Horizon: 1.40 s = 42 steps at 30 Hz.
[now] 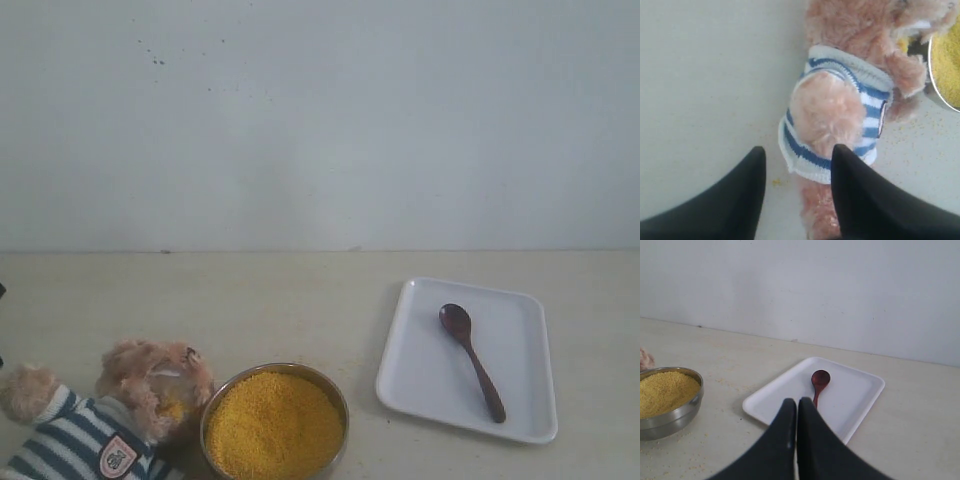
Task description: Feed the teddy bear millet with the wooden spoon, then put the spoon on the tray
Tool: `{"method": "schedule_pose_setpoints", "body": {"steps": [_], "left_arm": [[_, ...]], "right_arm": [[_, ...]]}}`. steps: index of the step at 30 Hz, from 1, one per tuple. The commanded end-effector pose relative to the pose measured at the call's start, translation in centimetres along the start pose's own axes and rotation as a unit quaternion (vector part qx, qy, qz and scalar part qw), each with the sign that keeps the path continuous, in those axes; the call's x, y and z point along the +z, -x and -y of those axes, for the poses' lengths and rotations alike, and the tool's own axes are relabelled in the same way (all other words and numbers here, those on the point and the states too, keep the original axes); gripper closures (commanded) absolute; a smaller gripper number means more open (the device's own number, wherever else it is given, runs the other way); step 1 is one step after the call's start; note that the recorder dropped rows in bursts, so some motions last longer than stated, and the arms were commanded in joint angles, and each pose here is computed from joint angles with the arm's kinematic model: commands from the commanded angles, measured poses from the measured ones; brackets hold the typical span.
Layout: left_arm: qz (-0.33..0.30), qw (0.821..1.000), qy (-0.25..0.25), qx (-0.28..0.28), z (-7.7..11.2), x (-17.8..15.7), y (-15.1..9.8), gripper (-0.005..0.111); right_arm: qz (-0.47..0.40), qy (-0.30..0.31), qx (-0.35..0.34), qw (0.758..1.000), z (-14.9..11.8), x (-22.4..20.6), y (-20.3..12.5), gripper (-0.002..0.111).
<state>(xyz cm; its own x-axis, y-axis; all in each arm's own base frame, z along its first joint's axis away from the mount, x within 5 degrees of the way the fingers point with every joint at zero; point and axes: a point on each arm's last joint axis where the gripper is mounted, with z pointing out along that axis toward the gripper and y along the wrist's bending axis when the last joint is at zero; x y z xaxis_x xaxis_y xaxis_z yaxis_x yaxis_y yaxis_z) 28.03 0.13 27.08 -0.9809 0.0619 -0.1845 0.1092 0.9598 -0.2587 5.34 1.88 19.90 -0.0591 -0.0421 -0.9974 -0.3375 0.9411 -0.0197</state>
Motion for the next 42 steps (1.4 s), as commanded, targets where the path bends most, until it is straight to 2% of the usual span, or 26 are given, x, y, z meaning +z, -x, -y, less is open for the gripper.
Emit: {"method": "schedule_pose_setpoints", "body": {"steps": [1, 4, 7, 12, 16, 32, 36, 42], "left_arm": [[0.031, 0.999, 0.009, -0.002, 0.8, -2.6, -0.9, 0.067], [0.064, 0.998, -0.018, 0.002, 2.4, -4.9, -2.2, 0.072], [0.123, 0.991, -0.044, 0.022, 4.2, -7.6, -4.6, 0.102], [0.178, 0.981, -0.061, 0.036, 5.9, -9.7, -8.3, 0.103], [0.204, 0.976, -0.057, 0.047, 6.5, -10.6, -10.1, 0.103], [0.22, 0.973, -0.054, 0.052, 6.7, -11.2, -10.7, 0.103], [0.265, 0.961, -0.048, 0.065, 7.3, -12.1, -11.3, 0.103], [0.323, 0.937, -0.063, 0.117, 9.1, -13.4, -12.8, 0.103]], "right_arm": [[0.005, -0.001, -0.004, 1.0, 0.0, 0.0, 0.1, 0.108], [0.005, -0.001, -0.004, 1.0, 0.0, 0.0, 0.1, 0.108], [0.005, -0.001, -0.004, 1.0, 0.0, 0.0, 0.1, 0.108], [0.005, -0.001, -0.004, 1.0, 0.0, 0.0, 0.1, 0.108], [0.005, -0.001, -0.004, 1.0, 0.0, 0.0, 0.1, 0.108], [0.005, -0.001, -0.004, 1.0, 0.0, 0.0, 0.1, 0.108], [0.005, -0.001, -0.004, 1.0, 0.0, 0.0, 0.1, 0.108], [0.005, -0.001, -0.004, 1.0, 0.0, 0.0, 0.1, 0.108]]}}
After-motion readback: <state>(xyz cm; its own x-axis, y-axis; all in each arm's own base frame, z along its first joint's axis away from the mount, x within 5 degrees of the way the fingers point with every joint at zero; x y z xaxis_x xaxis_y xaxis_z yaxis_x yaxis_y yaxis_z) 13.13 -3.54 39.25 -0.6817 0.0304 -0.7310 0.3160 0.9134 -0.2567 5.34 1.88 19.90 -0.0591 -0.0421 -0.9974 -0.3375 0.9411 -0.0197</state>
